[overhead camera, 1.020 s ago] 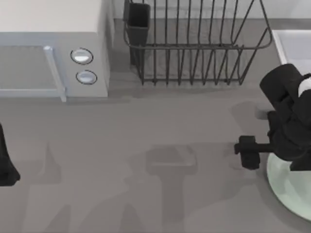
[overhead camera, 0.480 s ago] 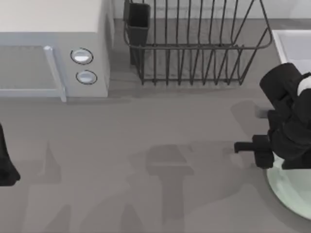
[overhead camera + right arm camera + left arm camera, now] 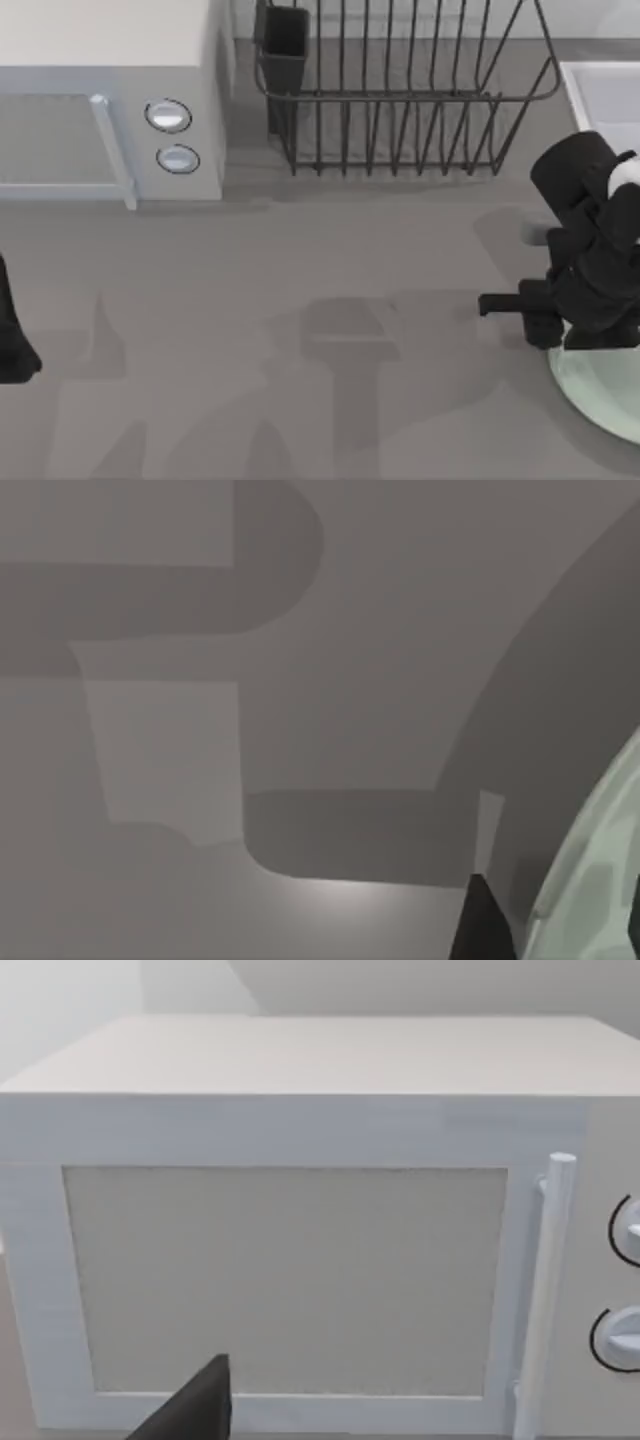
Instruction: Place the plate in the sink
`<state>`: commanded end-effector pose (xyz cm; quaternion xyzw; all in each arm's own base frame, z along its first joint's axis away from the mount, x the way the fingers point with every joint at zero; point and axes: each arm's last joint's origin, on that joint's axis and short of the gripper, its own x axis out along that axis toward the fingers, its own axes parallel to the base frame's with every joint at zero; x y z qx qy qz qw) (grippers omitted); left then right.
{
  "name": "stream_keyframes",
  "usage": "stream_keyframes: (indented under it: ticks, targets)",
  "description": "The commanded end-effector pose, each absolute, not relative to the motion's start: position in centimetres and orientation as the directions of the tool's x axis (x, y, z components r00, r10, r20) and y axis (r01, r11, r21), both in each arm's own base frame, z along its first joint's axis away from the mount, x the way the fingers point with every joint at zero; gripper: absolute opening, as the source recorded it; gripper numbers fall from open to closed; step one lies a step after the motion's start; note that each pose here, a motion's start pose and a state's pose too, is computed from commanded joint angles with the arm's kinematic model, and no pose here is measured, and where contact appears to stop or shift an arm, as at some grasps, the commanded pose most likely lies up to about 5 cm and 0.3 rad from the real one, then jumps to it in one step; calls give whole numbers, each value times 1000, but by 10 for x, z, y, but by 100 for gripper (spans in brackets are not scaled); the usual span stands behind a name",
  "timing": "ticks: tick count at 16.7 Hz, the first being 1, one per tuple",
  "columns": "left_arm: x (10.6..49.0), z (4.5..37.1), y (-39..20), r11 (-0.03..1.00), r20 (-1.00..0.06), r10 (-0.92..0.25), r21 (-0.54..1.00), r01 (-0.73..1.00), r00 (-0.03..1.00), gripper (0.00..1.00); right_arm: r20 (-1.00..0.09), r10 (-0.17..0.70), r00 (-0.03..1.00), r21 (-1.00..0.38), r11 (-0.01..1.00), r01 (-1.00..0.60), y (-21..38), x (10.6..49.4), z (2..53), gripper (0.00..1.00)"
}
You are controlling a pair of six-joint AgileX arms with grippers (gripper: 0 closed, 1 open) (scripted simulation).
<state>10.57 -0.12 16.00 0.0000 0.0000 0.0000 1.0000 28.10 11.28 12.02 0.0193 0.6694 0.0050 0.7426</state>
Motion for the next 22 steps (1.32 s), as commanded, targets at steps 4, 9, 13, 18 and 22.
stream_keyframes:
  ticks: [4,9,13,18,22]
  targets:
    - [106,160,-1,1000,0,0,0,0,1000,100,-995,31,97,33,999,19,117,289,133,0]
    - [106,160,-1,1000,0,0,0,0,1000,100,-996,26,85,28,999,19,128,313,206,0]
    - [106,160,-1,1000,0,0,0,0,1000,100,-997,20,68,21,1000,20,126,310,289,0]
    - [106,160,-1,1000,0,0,0,0,1000,100,-995,30,96,32,999,19,115,286,361,0]
    - [106,160,-1,1000,0,0,0,0,1000,100,-994,33,104,35,999,18,113,281,370,0]
